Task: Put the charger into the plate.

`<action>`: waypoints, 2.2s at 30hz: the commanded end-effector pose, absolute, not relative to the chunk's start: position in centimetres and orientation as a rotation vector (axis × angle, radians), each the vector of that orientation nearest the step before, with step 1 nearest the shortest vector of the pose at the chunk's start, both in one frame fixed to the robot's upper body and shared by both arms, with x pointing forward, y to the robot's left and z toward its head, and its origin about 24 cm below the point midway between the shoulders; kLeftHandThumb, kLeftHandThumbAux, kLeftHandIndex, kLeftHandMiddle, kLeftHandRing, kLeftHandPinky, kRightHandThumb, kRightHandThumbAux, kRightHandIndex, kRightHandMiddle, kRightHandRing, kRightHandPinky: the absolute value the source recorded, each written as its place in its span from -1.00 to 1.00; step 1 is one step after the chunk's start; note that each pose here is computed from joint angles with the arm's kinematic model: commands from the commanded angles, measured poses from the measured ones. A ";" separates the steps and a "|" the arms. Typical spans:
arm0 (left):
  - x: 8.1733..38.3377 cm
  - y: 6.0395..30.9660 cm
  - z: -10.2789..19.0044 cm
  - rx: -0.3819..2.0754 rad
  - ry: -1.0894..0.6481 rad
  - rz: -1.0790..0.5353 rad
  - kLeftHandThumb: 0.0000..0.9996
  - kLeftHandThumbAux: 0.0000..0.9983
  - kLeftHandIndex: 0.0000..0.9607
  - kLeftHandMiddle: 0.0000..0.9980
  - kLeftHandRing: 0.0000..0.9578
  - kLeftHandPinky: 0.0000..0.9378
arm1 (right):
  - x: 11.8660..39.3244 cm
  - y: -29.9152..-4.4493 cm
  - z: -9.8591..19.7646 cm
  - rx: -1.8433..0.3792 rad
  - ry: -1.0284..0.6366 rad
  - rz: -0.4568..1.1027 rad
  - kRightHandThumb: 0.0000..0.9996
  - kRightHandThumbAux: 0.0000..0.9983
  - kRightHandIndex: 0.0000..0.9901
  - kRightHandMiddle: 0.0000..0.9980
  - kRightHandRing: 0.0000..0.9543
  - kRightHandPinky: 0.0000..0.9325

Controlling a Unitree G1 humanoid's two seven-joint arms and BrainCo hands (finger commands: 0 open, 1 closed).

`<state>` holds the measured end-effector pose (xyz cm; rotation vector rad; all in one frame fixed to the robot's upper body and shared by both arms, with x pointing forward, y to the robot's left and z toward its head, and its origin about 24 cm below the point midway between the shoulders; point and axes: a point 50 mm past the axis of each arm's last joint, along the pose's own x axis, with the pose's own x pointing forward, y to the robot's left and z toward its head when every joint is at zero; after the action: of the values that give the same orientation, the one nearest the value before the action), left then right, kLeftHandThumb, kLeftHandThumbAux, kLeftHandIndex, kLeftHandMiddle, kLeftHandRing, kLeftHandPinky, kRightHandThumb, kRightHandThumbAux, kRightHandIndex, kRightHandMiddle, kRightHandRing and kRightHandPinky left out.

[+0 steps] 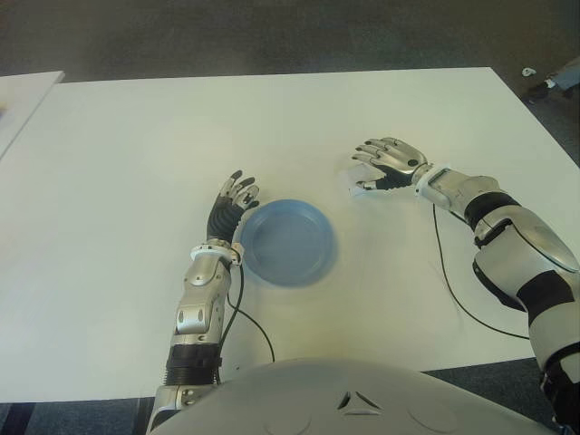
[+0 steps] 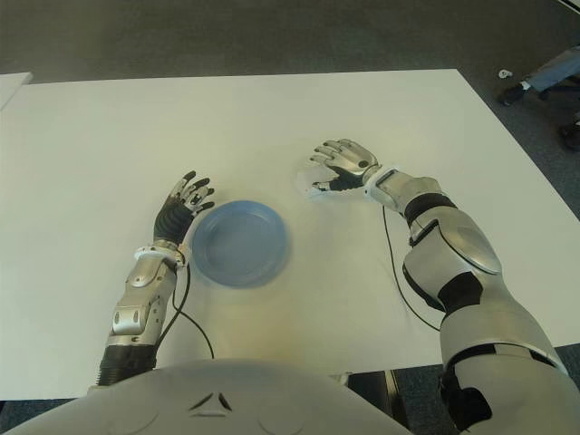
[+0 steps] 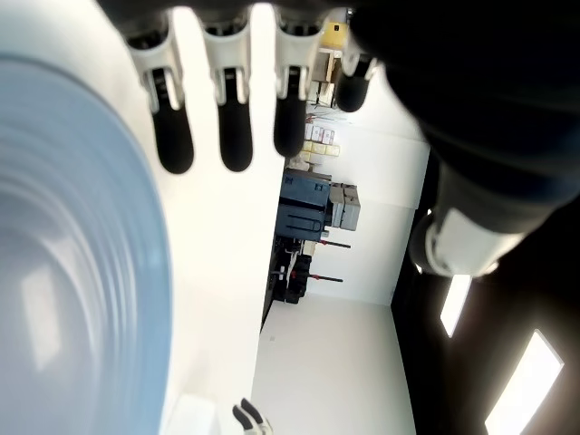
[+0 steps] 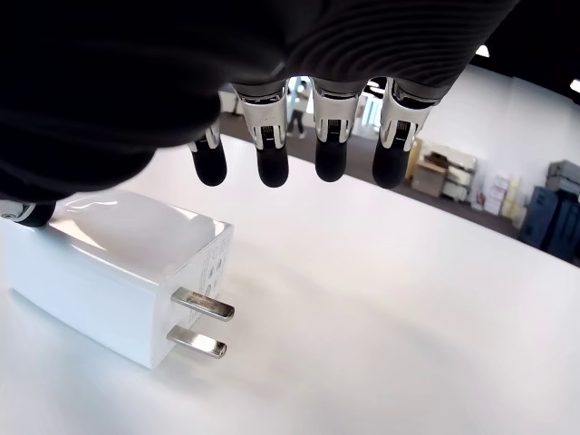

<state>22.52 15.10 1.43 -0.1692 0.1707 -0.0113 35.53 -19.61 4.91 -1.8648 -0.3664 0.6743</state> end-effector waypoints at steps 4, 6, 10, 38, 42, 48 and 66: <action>22.4 15.0 1.1 -0.166 0.188 -0.033 -0.87 0.16 -0.81 -0.62 -0.52 -0.39 | 33.3 -18.3 1.8 -1.805 -0.368 0.885 -0.28 -0.70 -1.00 -1.00 -1.00 -1.00; 22.4 15.0 1.1 -0.168 0.186 -0.036 -0.87 0.16 -0.81 -0.62 -0.52 -0.39 | 33.2 -18.2 1.9 -1.785 -0.373 0.891 -0.29 -0.71 -1.00 -1.00 -1.00 -1.00; 22.3 14.9 1.2 -0.171 0.184 -0.040 -0.85 0.17 -0.81 -0.61 -0.51 -0.39 | 33.0 -17.8 1.8 -1.737 -0.368 0.905 -0.28 -0.72 -1.00 -1.00 -1.00 -1.00; 22.2 14.2 1.3 -0.170 0.183 -0.110 -0.75 0.16 -0.80 -0.58 -0.48 -0.42 | 27.8 -12.2 3.7 -1.233 -0.254 0.826 -0.24 -0.76 -1.00 -1.00 -1.00 -1.00; 22.2 14.2 1.2 -0.164 0.184 -0.120 -0.75 0.16 -0.81 -0.60 -0.51 -0.46 | 27.5 -11.9 3.9 -1.228 -0.227 0.776 -0.30 -0.76 -1.00 -1.00 -1.00 -1.00; 22.3 14.1 1.2 -0.154 0.187 -0.139 -0.76 0.15 -0.82 -0.62 -0.53 -0.48 | 27.8 -11.8 3.7 -1.260 -0.174 0.724 -0.31 -0.74 -1.00 -1.00 -1.00 -1.00; 22.1 14.1 1.1 -0.160 0.188 -0.138 -0.75 0.13 -0.79 -0.58 -0.50 -0.45 | 29.3 -14.4 1.9 -1.256 -0.083 0.663 -0.27 -0.71 -1.00 -1.00 -1.00 -1.00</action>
<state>22.41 14.17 1.54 -0.1570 0.1657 -0.1266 29.37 -13.72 2.40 -1.2612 -0.1103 0.6703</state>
